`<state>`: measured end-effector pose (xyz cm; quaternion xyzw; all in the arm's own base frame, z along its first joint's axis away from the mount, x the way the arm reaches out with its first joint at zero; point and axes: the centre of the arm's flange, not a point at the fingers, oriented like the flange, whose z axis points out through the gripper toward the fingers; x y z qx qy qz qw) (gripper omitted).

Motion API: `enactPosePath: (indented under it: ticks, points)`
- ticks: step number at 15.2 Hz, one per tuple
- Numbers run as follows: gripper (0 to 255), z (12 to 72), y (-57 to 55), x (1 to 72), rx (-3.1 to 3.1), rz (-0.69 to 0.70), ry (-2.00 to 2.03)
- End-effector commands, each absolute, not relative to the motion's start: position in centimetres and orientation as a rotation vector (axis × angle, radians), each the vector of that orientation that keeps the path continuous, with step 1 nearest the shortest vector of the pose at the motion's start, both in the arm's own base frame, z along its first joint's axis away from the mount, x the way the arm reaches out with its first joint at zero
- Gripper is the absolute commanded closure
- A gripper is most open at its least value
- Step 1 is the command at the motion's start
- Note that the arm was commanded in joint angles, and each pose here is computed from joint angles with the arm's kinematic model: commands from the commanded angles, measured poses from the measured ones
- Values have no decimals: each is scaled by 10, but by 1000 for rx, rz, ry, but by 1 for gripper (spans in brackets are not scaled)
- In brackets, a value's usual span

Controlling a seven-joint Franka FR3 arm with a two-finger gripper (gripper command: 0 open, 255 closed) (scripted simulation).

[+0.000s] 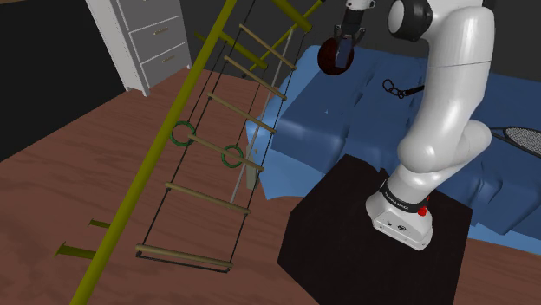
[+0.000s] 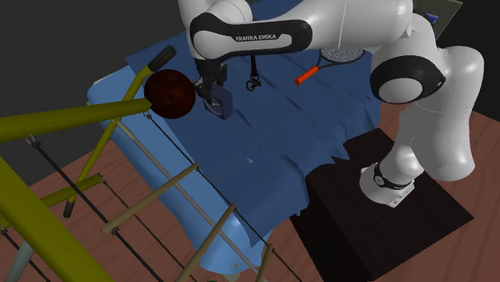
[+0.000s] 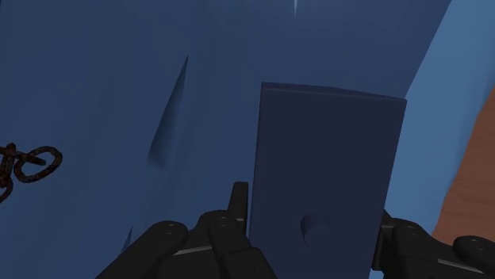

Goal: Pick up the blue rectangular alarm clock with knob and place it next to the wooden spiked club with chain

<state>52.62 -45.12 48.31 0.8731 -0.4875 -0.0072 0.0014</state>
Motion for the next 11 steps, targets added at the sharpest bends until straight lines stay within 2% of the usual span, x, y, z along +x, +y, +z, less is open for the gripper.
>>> enactPosePath:
  ticks: [1, 11]
  points:
    - [255, 481, -460, 503, 2741, -23, -1530]
    - [255, 482, -513, 382, 2741, -23, -1530]
